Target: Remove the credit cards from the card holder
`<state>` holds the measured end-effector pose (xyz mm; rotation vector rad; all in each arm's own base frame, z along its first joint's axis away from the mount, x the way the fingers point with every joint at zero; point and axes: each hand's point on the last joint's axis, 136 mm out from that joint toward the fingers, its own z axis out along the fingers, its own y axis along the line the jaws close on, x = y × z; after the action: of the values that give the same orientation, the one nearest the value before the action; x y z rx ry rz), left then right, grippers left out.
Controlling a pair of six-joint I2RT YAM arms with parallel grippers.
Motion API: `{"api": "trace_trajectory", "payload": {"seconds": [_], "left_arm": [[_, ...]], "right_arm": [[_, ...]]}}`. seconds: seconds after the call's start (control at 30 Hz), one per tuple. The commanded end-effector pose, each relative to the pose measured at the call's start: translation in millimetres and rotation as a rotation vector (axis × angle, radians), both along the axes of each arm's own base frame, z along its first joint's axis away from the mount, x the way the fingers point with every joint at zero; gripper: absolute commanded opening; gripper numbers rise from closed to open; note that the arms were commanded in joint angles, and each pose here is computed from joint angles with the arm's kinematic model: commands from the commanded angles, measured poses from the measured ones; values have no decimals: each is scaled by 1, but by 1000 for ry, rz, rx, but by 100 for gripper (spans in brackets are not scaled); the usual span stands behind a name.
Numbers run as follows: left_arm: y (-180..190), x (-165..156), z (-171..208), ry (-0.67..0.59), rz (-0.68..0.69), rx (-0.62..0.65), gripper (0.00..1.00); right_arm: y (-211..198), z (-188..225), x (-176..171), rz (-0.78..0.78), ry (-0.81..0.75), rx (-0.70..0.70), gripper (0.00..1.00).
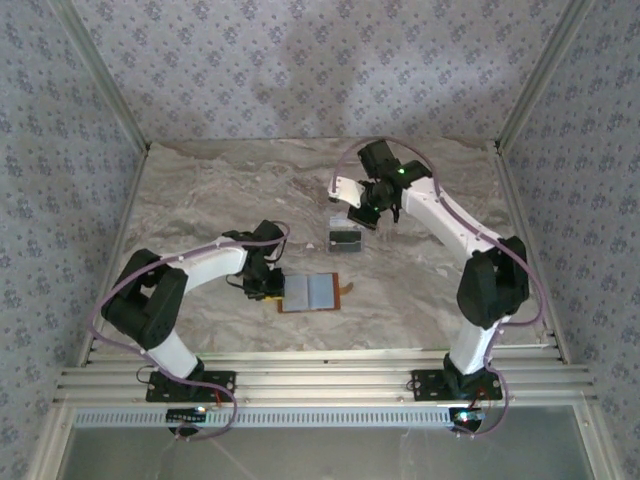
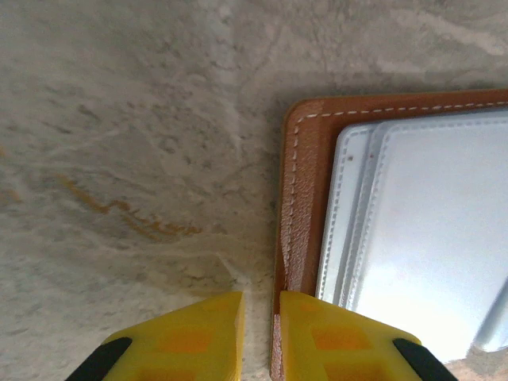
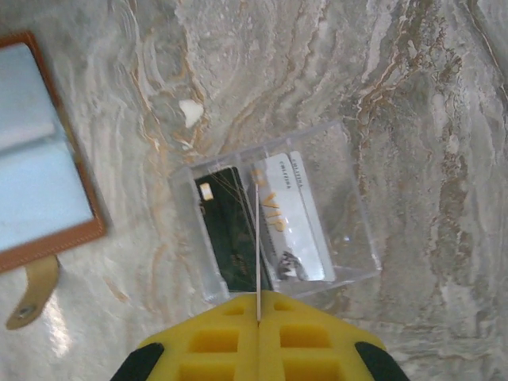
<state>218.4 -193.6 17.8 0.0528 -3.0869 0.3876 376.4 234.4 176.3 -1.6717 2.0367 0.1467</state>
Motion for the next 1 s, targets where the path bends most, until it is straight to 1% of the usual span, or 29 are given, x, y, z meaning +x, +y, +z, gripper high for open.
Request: {"api": "trace_trajectory", "payload": {"seconds": [0.0,0.23,0.57,0.67,0.97], "left_arm": [[-6,-6,-6,33,-20,-34,21],[-6,-6,-8,30,-18,-37,21],[-4,-2,-3,16,-26,-19,21],[-4,0,-1,8,-23,-13,21],[-2,1,-1,12,-19,-5,21]], "right_arm": [[-12,-7,9,131,-10,-140,0],[-10,-23,33,184,16,-227,0],[0,-40,56,238,10,-264,0],[4,-49,57,257,22,-265,0],[12,-81,42,309,122,-273,0]]}}
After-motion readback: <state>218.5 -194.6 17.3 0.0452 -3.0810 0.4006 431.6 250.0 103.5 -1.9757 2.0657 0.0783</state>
